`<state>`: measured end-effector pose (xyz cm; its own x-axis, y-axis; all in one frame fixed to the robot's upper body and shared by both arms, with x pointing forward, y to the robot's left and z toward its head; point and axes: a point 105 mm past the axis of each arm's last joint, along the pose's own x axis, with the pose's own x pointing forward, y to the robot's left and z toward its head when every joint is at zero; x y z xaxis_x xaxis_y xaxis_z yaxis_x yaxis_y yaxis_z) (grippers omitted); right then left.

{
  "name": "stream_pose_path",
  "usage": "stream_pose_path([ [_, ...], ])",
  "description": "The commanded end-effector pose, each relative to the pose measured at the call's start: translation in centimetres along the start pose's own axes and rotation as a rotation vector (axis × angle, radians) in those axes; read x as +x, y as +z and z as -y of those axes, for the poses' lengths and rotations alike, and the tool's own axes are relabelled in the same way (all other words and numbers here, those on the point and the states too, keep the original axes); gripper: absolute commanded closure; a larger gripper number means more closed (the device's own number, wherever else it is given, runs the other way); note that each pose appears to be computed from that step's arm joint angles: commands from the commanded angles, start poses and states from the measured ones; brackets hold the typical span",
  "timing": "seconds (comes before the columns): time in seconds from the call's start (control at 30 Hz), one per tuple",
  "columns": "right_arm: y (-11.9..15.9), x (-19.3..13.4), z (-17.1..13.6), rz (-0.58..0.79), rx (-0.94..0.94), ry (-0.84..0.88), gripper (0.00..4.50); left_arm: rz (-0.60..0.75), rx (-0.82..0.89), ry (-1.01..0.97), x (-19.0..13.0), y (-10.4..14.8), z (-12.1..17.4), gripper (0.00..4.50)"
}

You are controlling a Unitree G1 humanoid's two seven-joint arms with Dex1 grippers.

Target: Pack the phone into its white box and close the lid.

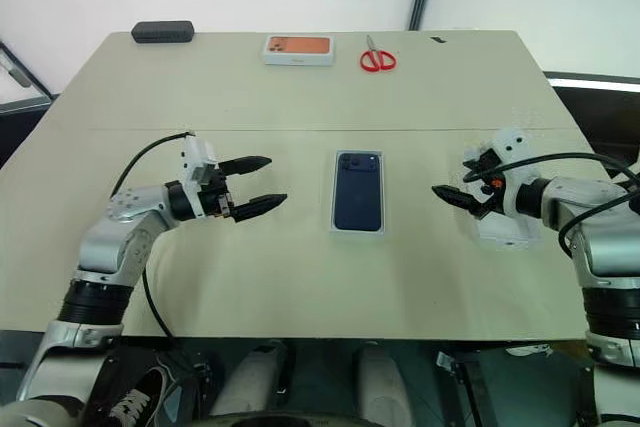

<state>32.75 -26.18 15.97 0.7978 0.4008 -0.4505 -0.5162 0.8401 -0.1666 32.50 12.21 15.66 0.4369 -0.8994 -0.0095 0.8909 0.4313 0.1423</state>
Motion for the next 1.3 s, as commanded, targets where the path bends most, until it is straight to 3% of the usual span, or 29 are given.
stream_pose_path([
  [0.03,0.0,-1.3,1.5,-0.054,0.121,-0.14,0.09,0.014,0.067,-0.006,-0.6,0.6,0.0,0.0],
  [0.27,-1.8,-1.8,-2.2,-0.251,0.28,-0.059,0.09,0.017,0.087,-0.095,-0.5,0.2,1.0,0.0],
  [0.6,-2.5,-1.8,0.4,-0.324,0.273,-0.243,0.09,0.045,0.1,-0.133,-0.9,0.7,1.5,0.0],
  [0.87,-1.6,-0.7,-1.4,-0.34,0.311,-0.172,0.09,0.045,0.094,-0.131,-1.4,0.5,1.9,0.0],
  [1.2,-4.2,-0.3,-0.9,-0.404,0.389,-0.276,0.09,0.081,0.089,-0.092,-0.6,0.9,2.3,0.0],
  [1.3,-4.0,0.2,-1.0,-0.379,0.431,-0.274,0.91,0.076,0.091,-0.081,-0.8,0.9,2.0,0.0],
])
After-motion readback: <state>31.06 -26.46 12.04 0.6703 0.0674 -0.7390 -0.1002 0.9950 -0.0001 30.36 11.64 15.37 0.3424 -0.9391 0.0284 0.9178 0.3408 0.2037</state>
